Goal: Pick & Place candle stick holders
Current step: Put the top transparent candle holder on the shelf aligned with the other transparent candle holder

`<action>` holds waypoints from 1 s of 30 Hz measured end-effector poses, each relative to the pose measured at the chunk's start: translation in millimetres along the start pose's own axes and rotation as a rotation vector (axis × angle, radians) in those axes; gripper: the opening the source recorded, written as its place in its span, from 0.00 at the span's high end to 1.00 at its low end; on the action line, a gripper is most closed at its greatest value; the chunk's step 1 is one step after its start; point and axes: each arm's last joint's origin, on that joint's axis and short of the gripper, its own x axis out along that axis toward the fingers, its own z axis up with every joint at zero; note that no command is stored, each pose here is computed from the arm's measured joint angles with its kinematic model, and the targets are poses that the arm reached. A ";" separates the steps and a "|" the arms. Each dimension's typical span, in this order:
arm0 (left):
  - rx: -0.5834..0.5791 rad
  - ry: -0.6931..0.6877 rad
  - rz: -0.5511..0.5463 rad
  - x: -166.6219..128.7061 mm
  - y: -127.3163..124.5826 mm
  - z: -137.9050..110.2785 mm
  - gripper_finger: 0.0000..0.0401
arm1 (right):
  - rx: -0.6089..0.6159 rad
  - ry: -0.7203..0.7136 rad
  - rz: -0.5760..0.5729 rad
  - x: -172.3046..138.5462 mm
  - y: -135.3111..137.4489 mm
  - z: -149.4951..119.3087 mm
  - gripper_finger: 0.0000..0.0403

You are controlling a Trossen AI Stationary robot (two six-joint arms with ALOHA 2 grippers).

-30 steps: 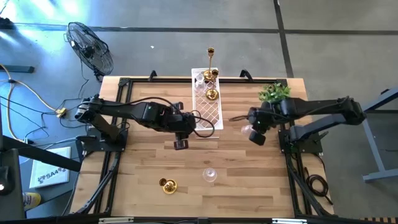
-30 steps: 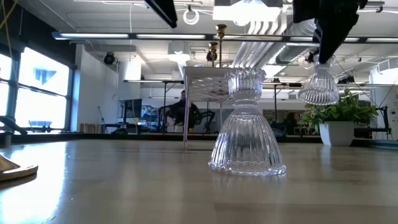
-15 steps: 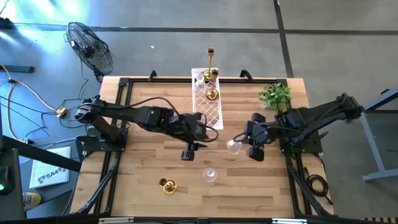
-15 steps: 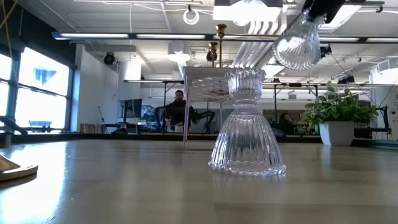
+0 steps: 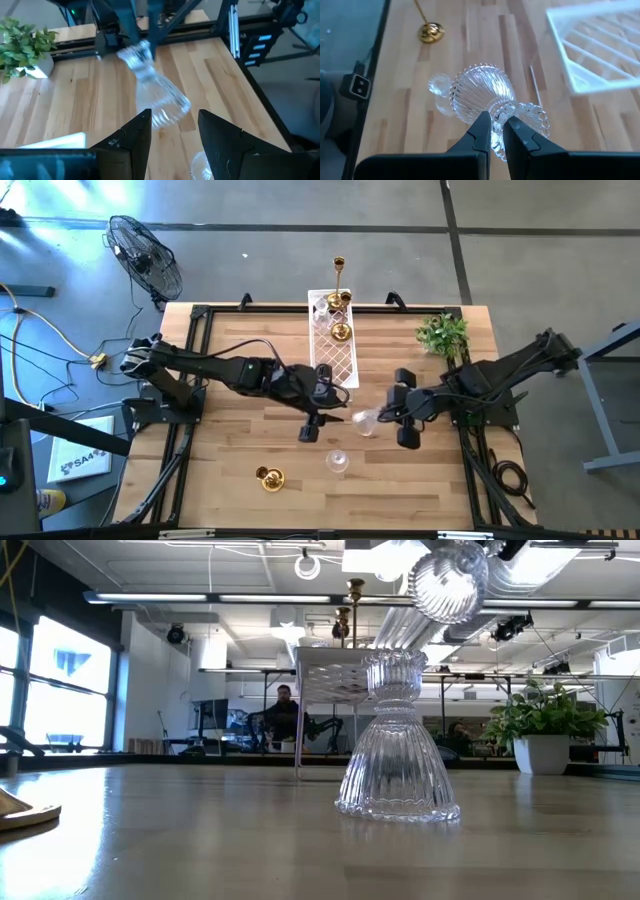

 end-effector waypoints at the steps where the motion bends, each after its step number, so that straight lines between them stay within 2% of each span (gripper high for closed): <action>1: -0.007 -0.006 0.001 0.0 0.1 0.6 0.61 | -0.008 -0.008 0.008 3.3 1.7 1.7 0.95; 7: -0.170 -0.032 -0.005 11.9 -0.1 0.3 0.61 | -0.088 -0.044 0.024 18.7 8.1 8.8 0.95; 11: -0.215 -0.003 -0.002 20.7 2.5 -5.3 0.61 | -0.116 -0.070 0.029 19.2 9.3 11.4 0.95; 16: -0.327 -0.009 -0.005 34.6 11.3 -8.6 0.61 | -0.149 -0.093 0.039 19.0 10.3 13.6 0.95; 21: -0.350 -0.042 -0.065 38.1 18.2 -6.4 0.61 | -0.163 -0.102 0.014 19.0 9.7 14.0 0.95; 30: -0.369 -0.040 -0.104 40.4 21.6 -7.1 0.61 | -0.179 -0.110 0.012 18.9 9.7 14.8 0.95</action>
